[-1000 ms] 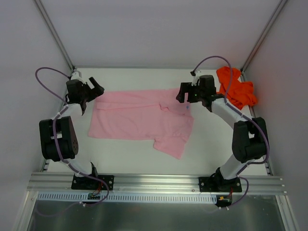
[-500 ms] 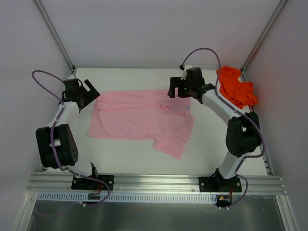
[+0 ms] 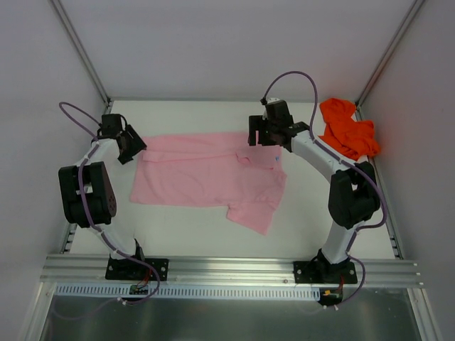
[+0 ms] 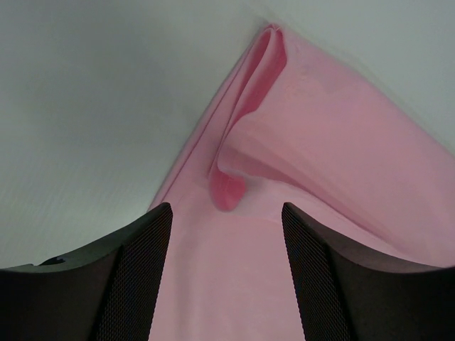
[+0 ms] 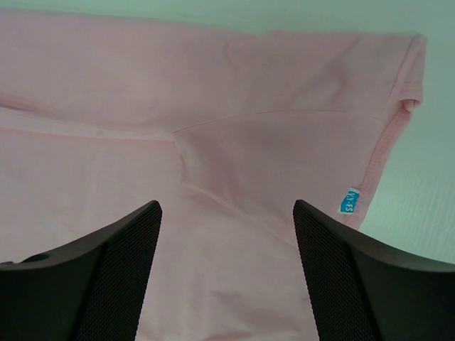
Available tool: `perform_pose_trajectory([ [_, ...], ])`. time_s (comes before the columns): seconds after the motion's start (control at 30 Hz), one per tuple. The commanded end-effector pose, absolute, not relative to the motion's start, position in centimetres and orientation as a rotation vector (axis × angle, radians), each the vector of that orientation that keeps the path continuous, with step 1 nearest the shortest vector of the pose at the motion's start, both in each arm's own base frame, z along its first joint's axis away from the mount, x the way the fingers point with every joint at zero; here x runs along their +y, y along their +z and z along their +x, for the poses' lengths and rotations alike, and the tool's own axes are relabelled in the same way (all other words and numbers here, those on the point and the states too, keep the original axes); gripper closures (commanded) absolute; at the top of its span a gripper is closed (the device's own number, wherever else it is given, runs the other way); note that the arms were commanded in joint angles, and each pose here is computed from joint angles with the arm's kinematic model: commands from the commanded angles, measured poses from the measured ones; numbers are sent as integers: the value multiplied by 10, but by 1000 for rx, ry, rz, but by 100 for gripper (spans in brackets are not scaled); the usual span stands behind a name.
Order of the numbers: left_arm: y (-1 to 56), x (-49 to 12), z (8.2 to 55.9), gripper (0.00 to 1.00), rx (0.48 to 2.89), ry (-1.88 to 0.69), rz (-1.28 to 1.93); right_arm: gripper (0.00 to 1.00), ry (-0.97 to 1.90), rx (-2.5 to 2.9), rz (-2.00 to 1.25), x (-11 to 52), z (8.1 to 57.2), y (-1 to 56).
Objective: Fold and stack the t-shirts
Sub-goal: Fold the flattened tshirt in 1/3 of the way
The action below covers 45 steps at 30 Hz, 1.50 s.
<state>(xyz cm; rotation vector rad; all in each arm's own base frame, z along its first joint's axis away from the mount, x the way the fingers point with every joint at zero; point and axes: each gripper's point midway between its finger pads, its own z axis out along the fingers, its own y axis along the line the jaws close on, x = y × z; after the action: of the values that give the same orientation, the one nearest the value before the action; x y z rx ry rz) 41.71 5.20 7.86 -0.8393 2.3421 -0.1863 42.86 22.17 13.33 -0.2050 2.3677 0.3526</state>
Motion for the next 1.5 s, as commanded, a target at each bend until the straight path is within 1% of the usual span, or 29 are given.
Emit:
perform_pose_trajectory([
  [0.0, 70, 48, 417, 37, 2389, -165, -844, 22, 309, 2318, -160, 215, 439, 157],
  [0.13, 62, 42, 423, 37, 2424, -152, -822, 22, 310, 2313, -156, 215, 441, 157],
  [0.27, 61, 39, 424, 46, 2427, -158, -805, 21, 304, 2308, -151, 215, 443, 158],
  [0.3, 60, 39, 423, 54, 2431, -156, -802, 21, 305, 2308, -151, 216, 443, 158],
  [0.4, 57, 37, 422, 74, 2443, -158, -795, 22, 301, 2315, -149, 216, 443, 155],
  [0.43, 56, 36, 421, 88, 2448, -155, -795, 21, 301, 2315, -148, 215, 443, 154],
  [0.5, 54, 36, 419, 99, 2454, -147, -799, 21, 305, 2319, -148, 217, 443, 153],
  [0.6, 56, 36, 413, 100, 2459, -141, -798, 21, 307, 2323, -145, 216, 442, 152],
  [0.67, 63, 43, 409, 100, 2436, -88, -802, 22, 307, 2327, -147, 216, 440, 152],
  [0.93, 69, 48, 379, 100, 2429, -26, -822, 21, 311, 2349, -141, 214, 434, 145],
  [0.97, 67, 48, 377, 99, 2434, -23, -829, 21, 313, 2351, -140, 214, 433, 145],
  [1.03, 62, 47, 370, 87, 2455, -12, -840, 21, 319, 2357, -143, 214, 432, 143],
  [1.07, 59, 49, 366, 72, 2459, 2, -855, 21, 319, 2363, -146, 215, 430, 141],
  [1.13, 57, 50, 364, 47, 2461, 18, -862, 18, 316, 2371, -151, 214, 429, 140],
  [1.17, 60, 53, 366, 30, 2455, 31, -864, 18, 316, 2372, -156, 214, 428, 140],
  [1.2, 62, 56, 366, 22, 2448, 57, -867, 18, 315, 2376, -165, 214, 427, 140],
  [1.23, 69, 59, 371, 12, 2432, 66, -857, 18, 313, 2377, -167, 214, 427, 140],
  [1.27, 73, 61, 373, 12, 2420, 75, -853, 18, 308, 2378, -173, 213, 427, 140],
  [1.3, 77, 62, 377, 9, 2414, 78, -834, 17, 302, 2380, -172, 212, 427, 140],
  [1.37, 90, 61, 393, 8, 2380, 49, -802, 17, 293, 2381, -171, 211, 428, 139],
  [1.43, 105, 58, 413, 10, 2343, -8, -761, 17, 285, 2382, -170, 210, 428, 139],
  [1.47, 97, 56, 419, 11, 2362, -21, -760, 17, 288, 2384, -169, 211, 428, 139],
])
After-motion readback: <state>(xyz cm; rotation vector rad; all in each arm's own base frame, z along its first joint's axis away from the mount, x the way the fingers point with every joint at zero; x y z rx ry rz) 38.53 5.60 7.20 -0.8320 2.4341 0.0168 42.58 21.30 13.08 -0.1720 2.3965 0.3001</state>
